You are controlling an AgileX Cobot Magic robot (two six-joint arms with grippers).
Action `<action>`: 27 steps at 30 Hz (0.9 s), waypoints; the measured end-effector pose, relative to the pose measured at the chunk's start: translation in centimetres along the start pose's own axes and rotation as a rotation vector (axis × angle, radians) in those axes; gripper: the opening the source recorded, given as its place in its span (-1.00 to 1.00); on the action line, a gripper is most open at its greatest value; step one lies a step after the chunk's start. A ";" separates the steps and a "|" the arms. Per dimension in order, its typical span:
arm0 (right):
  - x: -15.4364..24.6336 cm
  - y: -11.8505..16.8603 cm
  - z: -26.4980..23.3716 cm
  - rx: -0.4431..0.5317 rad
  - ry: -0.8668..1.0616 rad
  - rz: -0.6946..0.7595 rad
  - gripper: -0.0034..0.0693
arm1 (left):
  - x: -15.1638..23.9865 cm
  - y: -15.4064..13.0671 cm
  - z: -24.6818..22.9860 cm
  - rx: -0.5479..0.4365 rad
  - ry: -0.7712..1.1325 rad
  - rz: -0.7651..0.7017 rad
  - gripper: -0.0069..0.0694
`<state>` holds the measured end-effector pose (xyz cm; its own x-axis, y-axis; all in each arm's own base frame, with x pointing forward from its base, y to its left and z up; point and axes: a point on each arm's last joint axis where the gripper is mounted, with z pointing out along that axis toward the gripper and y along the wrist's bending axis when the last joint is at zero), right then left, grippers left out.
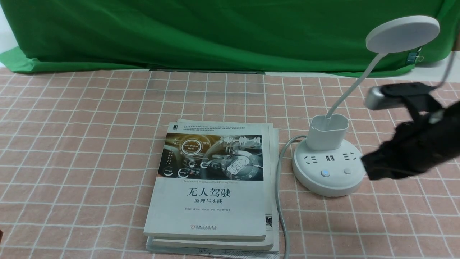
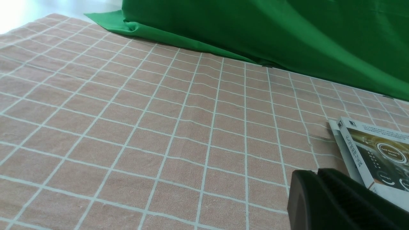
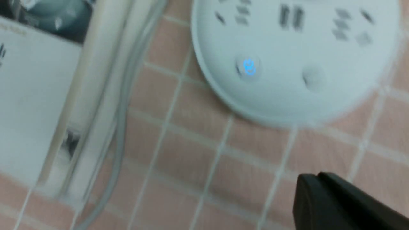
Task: Turn on the table lamp on the pink coffee tablecloth with your hand.
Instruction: 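Press the button on the base of the white desk lamp with the right gripper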
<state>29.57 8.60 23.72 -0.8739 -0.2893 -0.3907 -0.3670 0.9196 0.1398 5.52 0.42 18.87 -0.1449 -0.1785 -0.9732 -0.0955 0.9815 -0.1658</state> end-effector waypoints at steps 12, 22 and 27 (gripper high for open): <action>-3.1 -1.3 5.4 0.017 0.030 -0.017 -0.82 | 0.0 0.0 0.0 0.000 0.000 0.000 -0.77; -2.9 -1.7 7.2 0.023 0.077 -0.019 -0.82 | 0.0 0.0 0.0 0.000 0.000 -0.002 -0.77; -3.0 -1.8 7.6 0.023 0.085 -0.020 -0.82 | 0.0 0.0 0.0 0.000 0.000 -0.002 -0.77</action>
<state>35.29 9.83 17.72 -0.8908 -0.3279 -0.3147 -0.3779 0.9191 0.1119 5.52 0.42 18.87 -0.1446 -0.1809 -0.9728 -0.0958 0.9811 -0.1682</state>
